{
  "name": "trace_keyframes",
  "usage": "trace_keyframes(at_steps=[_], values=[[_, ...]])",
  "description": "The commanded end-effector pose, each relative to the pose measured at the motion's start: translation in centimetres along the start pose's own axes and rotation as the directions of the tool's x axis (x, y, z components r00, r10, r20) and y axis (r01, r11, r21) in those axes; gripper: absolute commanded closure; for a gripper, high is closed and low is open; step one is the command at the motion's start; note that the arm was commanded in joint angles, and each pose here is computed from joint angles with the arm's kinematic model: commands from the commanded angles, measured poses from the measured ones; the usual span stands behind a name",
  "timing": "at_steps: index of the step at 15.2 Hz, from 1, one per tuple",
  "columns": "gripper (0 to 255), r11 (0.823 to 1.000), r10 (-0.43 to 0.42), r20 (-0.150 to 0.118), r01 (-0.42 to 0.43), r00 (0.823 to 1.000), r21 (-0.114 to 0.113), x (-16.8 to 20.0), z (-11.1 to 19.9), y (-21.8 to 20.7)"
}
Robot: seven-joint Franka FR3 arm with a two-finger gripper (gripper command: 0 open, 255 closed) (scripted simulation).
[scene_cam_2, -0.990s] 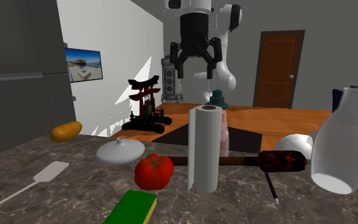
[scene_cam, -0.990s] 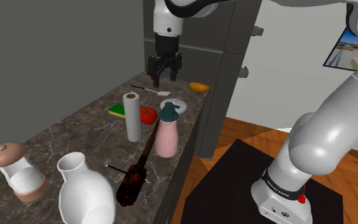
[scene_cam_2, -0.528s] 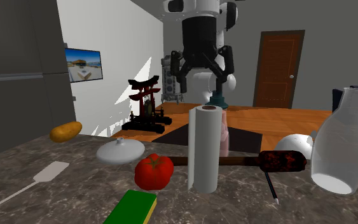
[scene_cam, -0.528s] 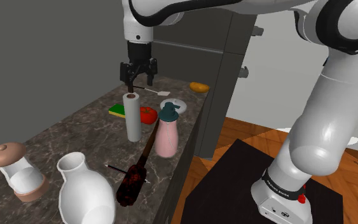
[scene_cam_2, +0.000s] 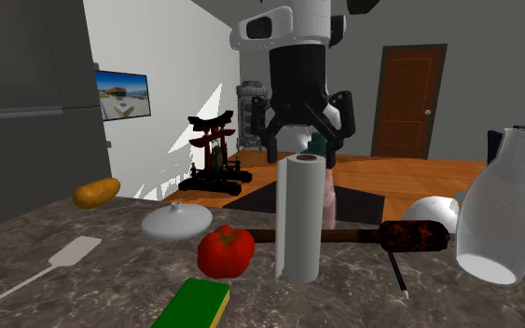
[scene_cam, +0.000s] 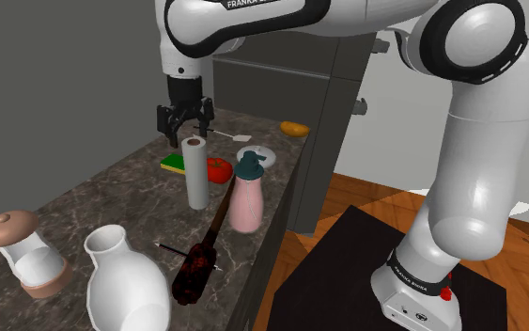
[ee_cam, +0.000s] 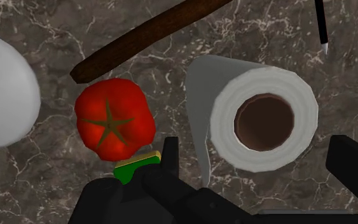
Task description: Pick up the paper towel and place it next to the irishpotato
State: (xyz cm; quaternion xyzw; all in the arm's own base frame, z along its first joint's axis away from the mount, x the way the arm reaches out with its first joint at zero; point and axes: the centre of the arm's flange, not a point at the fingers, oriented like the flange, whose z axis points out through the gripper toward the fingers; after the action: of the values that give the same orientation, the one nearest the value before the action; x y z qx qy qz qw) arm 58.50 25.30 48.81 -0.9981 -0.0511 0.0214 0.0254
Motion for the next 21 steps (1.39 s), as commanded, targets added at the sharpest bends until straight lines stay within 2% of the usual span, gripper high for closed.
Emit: trace_keyframes(at_steps=[1,3,11,12,21], values=[[0,1.0,0.0,0.0,0.0,1.0,0.0,0.0,1.0,-0.1],[0,1.0,0.0,0.0,0.0,1.0,0.0,0.0,2.4,-0.1],[0,1.0,0.0,0.0,0.0,1.0,0.0,0.0,2.3,-0.1],[255,1.0,0.0,0.0,0.0,1.0,0.0,0.0,2.3,-0.1],[255,1.0,0.0,0.0,0.0,1.0,0.0,0.0,2.4,-0.1]])
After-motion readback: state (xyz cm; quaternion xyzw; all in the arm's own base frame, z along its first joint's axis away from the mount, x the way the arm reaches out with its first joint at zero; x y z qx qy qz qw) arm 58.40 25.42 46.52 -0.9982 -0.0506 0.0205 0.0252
